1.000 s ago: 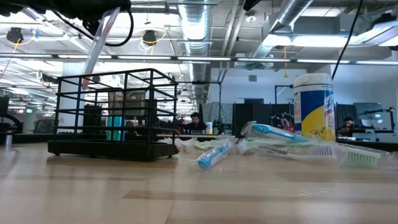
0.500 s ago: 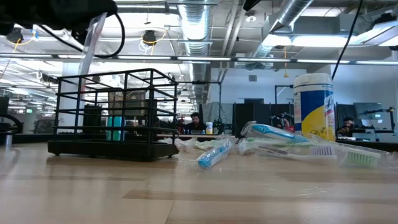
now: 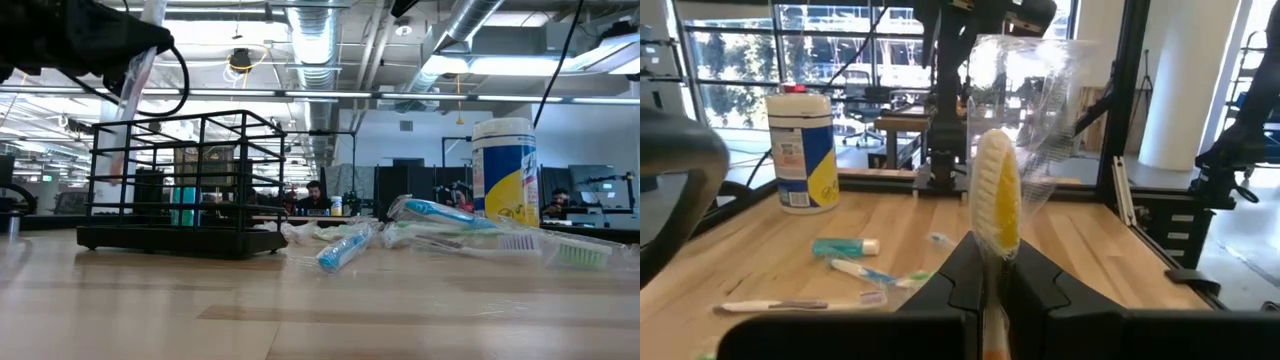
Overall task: Pick & Place toothbrushing station
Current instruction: Put the right orange toothbrush into the wire organizer
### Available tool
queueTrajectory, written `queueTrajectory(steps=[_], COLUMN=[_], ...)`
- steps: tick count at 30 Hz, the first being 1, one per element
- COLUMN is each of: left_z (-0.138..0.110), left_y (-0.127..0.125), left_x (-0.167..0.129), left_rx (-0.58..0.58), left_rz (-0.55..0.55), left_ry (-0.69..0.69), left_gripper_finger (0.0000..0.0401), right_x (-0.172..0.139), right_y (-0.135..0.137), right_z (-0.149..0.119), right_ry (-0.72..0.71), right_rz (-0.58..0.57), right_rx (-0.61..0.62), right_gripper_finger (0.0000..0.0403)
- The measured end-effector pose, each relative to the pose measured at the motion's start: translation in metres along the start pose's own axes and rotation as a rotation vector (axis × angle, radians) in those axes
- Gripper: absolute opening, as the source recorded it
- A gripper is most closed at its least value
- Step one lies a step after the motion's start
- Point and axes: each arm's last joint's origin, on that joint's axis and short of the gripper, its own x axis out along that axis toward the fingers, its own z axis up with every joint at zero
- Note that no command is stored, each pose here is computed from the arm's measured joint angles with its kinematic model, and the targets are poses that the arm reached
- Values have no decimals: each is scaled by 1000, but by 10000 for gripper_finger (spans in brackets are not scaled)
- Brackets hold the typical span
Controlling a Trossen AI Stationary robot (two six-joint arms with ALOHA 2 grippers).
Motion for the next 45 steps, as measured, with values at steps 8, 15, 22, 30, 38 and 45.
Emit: queueTrajectory(steps=[8,15,22,30,38,45], left_z=[-9,-17,-27,-37,-38,-38], left_y=[-5,-9,-11,-11,-12,-10], left_x=[5,10,13,14,14,16], left_rx=[15,28,48,39,33,30], left_rz=[-4,-4,5,12,12,24], left_ry=[15,-7,20,58,61,62], left_gripper_finger=[6,6,6,6,47,86], right_x=[1,1,1,1,1,1], right_y=[0,0,0,0,0,0], right_z=[0,0,0,0,0,0], right_ry=[1,1,2,2,2,3], right_rz=[0,0,0,0,1,0], right_rx=[0,0,-1,-1,-1,11], right_gripper_finger=[98,98,98,98,98,98])
